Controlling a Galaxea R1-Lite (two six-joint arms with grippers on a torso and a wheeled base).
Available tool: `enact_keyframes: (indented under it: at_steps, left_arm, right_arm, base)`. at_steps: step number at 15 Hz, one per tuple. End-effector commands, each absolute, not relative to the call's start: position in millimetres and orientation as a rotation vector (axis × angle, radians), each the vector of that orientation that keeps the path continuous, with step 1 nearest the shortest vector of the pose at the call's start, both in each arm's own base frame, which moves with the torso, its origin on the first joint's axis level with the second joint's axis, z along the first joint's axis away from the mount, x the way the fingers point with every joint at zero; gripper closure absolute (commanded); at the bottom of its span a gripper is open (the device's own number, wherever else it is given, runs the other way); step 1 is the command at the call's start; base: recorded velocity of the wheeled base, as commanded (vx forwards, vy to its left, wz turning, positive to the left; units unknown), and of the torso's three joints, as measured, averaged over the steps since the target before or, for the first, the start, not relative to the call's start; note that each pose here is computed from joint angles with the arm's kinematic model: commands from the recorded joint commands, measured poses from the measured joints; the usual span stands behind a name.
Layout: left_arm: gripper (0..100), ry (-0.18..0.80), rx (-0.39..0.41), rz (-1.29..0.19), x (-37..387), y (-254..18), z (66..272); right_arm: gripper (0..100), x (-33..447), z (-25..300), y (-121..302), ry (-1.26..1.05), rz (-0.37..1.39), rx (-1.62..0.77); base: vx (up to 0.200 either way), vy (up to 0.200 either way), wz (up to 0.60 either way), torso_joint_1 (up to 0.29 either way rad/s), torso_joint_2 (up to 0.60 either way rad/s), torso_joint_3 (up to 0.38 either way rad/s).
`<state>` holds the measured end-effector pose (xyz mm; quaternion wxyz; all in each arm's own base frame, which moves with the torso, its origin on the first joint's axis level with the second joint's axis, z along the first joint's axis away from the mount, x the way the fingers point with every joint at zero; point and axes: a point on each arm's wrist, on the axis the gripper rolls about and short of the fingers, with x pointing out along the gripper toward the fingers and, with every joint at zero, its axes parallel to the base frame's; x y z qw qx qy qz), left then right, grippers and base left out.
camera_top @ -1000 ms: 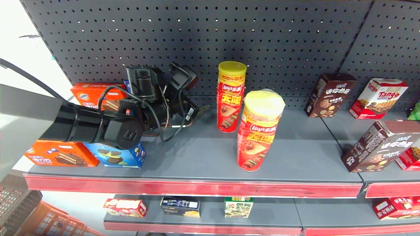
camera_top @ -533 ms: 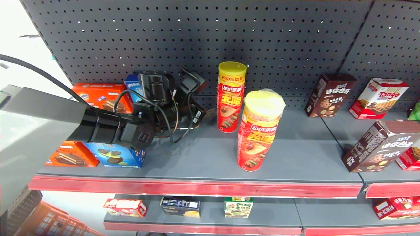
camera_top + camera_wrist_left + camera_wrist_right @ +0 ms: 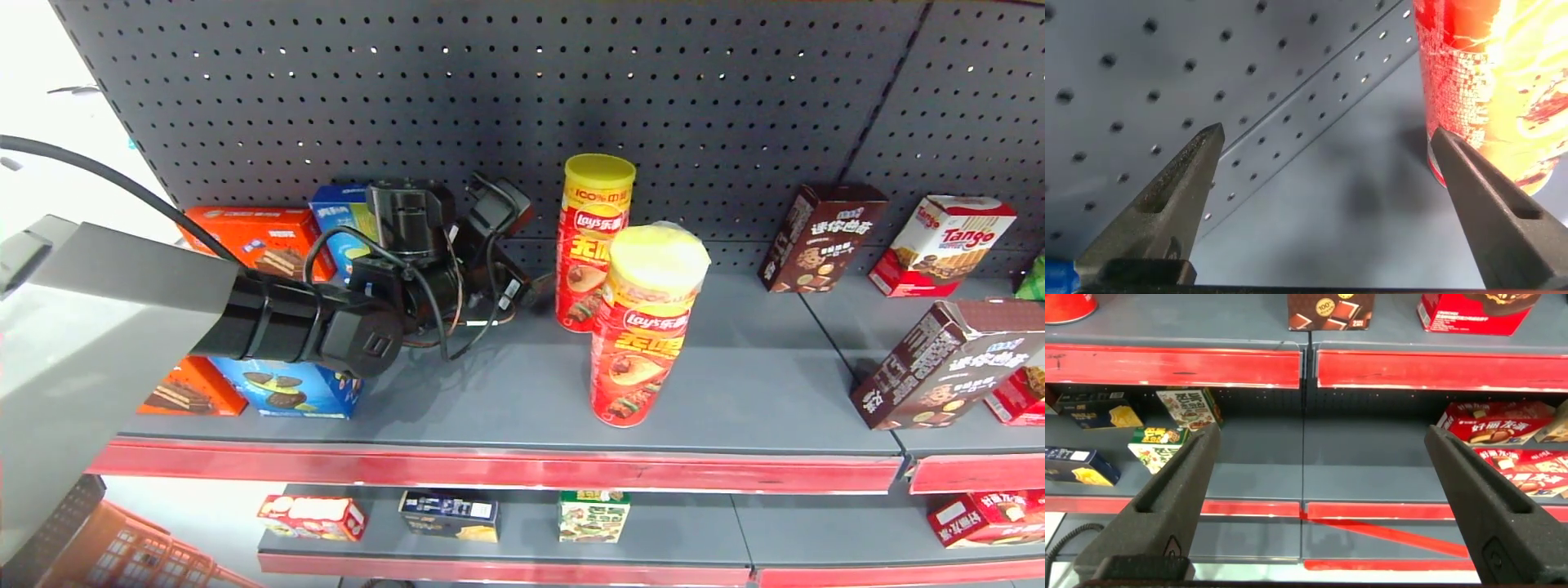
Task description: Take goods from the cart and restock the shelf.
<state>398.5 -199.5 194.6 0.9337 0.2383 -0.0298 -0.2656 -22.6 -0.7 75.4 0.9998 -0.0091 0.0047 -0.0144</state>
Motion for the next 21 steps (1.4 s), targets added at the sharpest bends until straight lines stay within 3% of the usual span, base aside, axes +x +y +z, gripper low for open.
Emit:
enact_keyframes:
  at_steps: [1,15,17,19,21]
  left_arm:
    - [0,-0.064,0.486,-0.554,398.6,-204.9,193.1]
    - [0,-0.055,0.482,-0.57,400.3,-212.7,186.2]
    - [0,-0.084,0.475,-0.555,397.3,-207.3,199.7]
    - [0,-0.168,0.408,-0.542,376.5,-200.2,242.7]
    - [0,-0.21,0.398,-0.502,358.5,-188.7,267.1]
  right_arm:
    - [0,-22.5,75.4,-0.7,0.011,-0.029,-0.019]
    - [0,-22.5,75.4,-0.7,0.011,-0.029,-0.019]
    - [0,-22.5,75.4,-0.7,0.011,-0.029,-0.019]
    - [0,-22.5,75.4,-0.7,0.011,-0.029,-0.019]
    - [0,-22.5,75.4,-0.7,0.011,-0.029,-0.019]
  base:
    - [0.0,0.0,0.0,0.0,0.0,0.0]
    - [0.0,0.0,0.0,0.0,0.0,0.0]
    - [0.0,0.0,0.0,0.0,0.0,0.0]
    - [0.0,0.0,0.0,0.0,0.0,0.0]
    - [0.0,0.0,0.0,0.0,0.0,0.0]
